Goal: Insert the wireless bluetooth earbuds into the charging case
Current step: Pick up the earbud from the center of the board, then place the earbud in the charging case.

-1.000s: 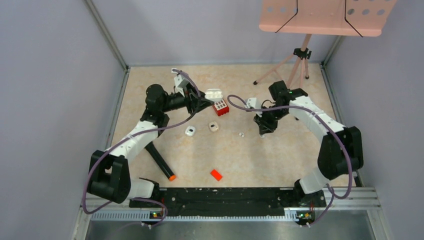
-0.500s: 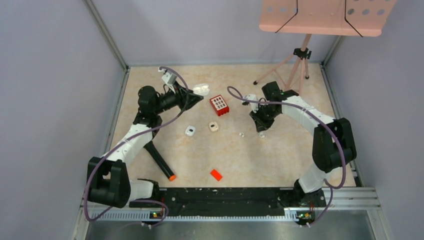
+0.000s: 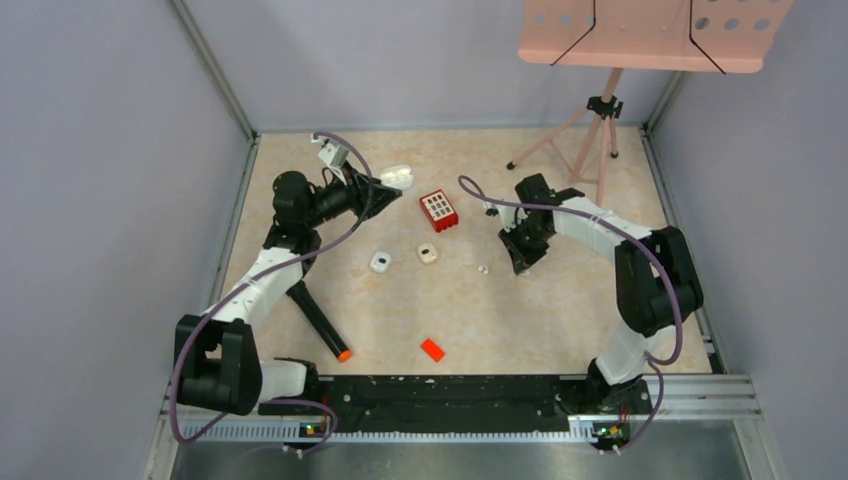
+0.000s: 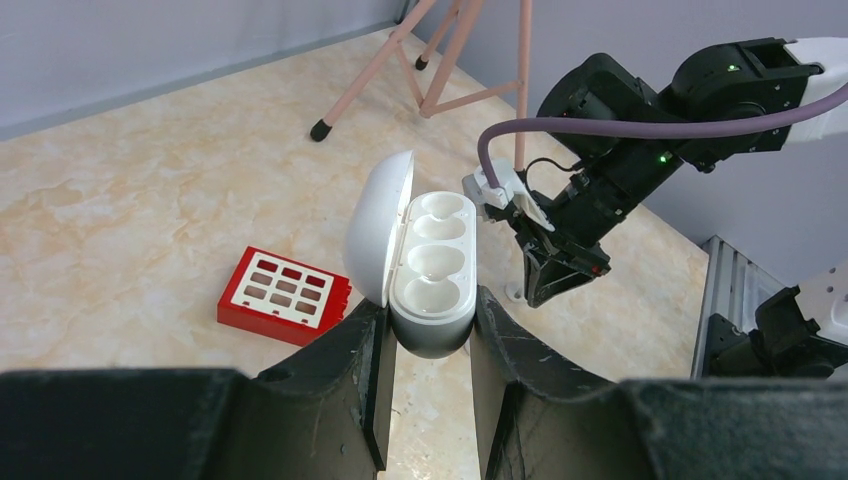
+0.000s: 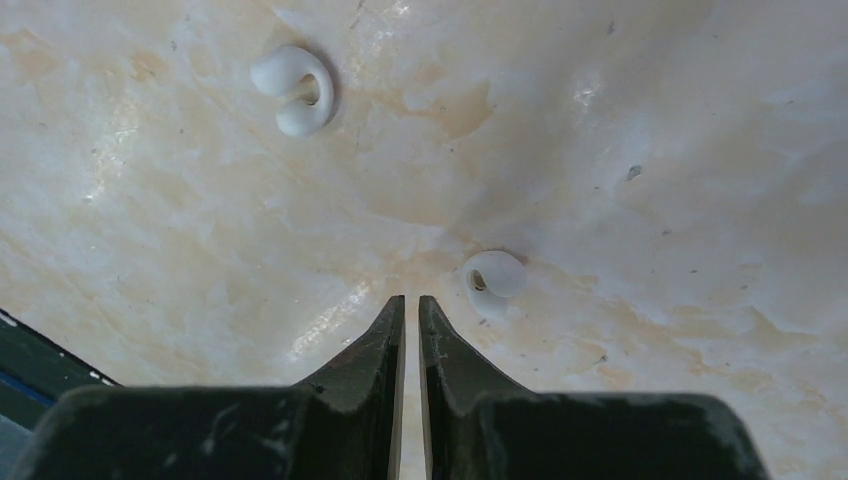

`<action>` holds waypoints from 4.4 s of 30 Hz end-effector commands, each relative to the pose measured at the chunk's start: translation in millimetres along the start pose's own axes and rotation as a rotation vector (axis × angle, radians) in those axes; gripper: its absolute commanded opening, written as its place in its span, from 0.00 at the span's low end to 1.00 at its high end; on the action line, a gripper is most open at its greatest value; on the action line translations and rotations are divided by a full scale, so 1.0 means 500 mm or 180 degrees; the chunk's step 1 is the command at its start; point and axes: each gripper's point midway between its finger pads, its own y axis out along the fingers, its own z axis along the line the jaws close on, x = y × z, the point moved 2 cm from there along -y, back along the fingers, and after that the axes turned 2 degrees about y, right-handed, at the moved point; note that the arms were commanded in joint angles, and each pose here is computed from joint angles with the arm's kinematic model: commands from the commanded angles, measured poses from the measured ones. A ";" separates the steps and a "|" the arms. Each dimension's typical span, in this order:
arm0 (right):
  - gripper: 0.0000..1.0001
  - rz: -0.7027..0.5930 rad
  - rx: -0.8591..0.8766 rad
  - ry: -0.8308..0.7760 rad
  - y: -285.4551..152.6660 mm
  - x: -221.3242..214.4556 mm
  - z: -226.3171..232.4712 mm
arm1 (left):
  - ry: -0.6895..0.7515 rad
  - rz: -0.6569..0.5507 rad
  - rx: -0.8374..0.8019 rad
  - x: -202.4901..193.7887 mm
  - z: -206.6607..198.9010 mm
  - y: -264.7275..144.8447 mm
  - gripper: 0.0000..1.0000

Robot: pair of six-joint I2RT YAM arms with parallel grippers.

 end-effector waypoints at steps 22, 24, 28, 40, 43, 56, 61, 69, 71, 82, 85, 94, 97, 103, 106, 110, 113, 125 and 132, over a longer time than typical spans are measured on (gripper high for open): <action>0.23 0.0097 -0.0612 -0.0003 0.020 0.002 -0.056 | 0.0101 -0.0102 0.0031 0.018 -0.001 -0.006 0.00; 0.23 0.0098 -0.0667 -0.0020 0.021 0.002 -0.063 | 0.0104 -0.0102 0.0029 0.019 0.000 -0.006 0.00; 0.21 0.0109 -0.0776 -0.0063 0.019 0.004 -0.075 | 0.0107 -0.0101 0.0031 0.018 0.000 -0.006 0.00; 0.04 -0.0112 -0.0827 -0.0249 -0.036 0.043 -0.072 | 0.0120 -0.0061 -0.0079 0.012 -0.005 -0.002 0.00; 0.00 -0.0349 -0.0457 -0.0643 -0.082 0.068 -0.029 | 0.0145 -0.0022 -0.0229 0.006 -0.013 -0.001 0.00; 0.00 -0.1825 0.0701 -0.2630 -0.366 0.228 0.230 | 0.0547 0.0214 -0.1225 -0.027 -0.096 0.030 0.00; 0.00 -0.1987 0.0733 -0.2843 -0.405 0.285 0.291 | 0.0700 0.0283 -0.1404 -0.034 -0.115 0.045 0.00; 0.00 -0.1983 0.0777 -0.3114 -0.396 0.312 0.347 | 0.0863 0.0357 -0.1601 -0.035 -0.140 0.045 0.00; 0.00 -0.1967 0.0774 -0.3156 -0.392 0.313 0.354 | 0.0884 0.0375 -0.1618 -0.037 -0.142 0.043 0.00; 0.00 -0.1856 0.0566 -0.3171 -0.376 0.322 0.339 | 0.0988 0.0407 -0.1734 -0.034 -0.154 0.039 0.00; 0.00 -0.1836 0.0545 -0.3174 -0.372 0.322 0.336 | 0.0997 0.0403 -0.1752 -0.032 -0.157 0.039 0.00; 0.00 -0.1807 0.0516 -0.3135 -0.358 0.330 0.333 | 0.1047 0.0362 -0.1801 -0.024 -0.165 0.038 0.00; 0.00 -0.1800 0.0518 -0.3146 -0.354 0.332 0.335 | 0.1059 0.0355 -0.1808 -0.024 -0.166 0.038 0.00; 0.00 -0.1768 0.0535 -0.3198 -0.343 0.331 0.339 | 0.1087 0.0336 -0.1815 -0.021 -0.168 0.039 0.00; 0.00 -0.1734 0.0521 -0.3236 -0.337 0.328 0.342 | 0.1081 0.0336 -0.1818 -0.022 -0.168 0.039 0.00; 0.02 -0.1699 0.0515 -0.3247 -0.329 0.327 0.346 | 0.1088 0.0333 -0.1829 -0.022 -0.170 0.038 0.00; 0.02 -0.1657 0.0414 -0.3217 -0.323 0.333 0.340 | 0.1094 0.0331 -0.1842 -0.023 -0.171 0.039 0.00; 0.13 -0.1664 0.0310 -0.3060 -0.327 0.356 0.336 | 0.1134 0.0321 -0.1867 -0.025 -0.172 0.041 0.00; 0.27 -0.1777 0.0198 -0.3056 -0.370 0.350 0.337 | 0.1030 0.0279 -0.1711 -0.036 -0.157 0.042 0.00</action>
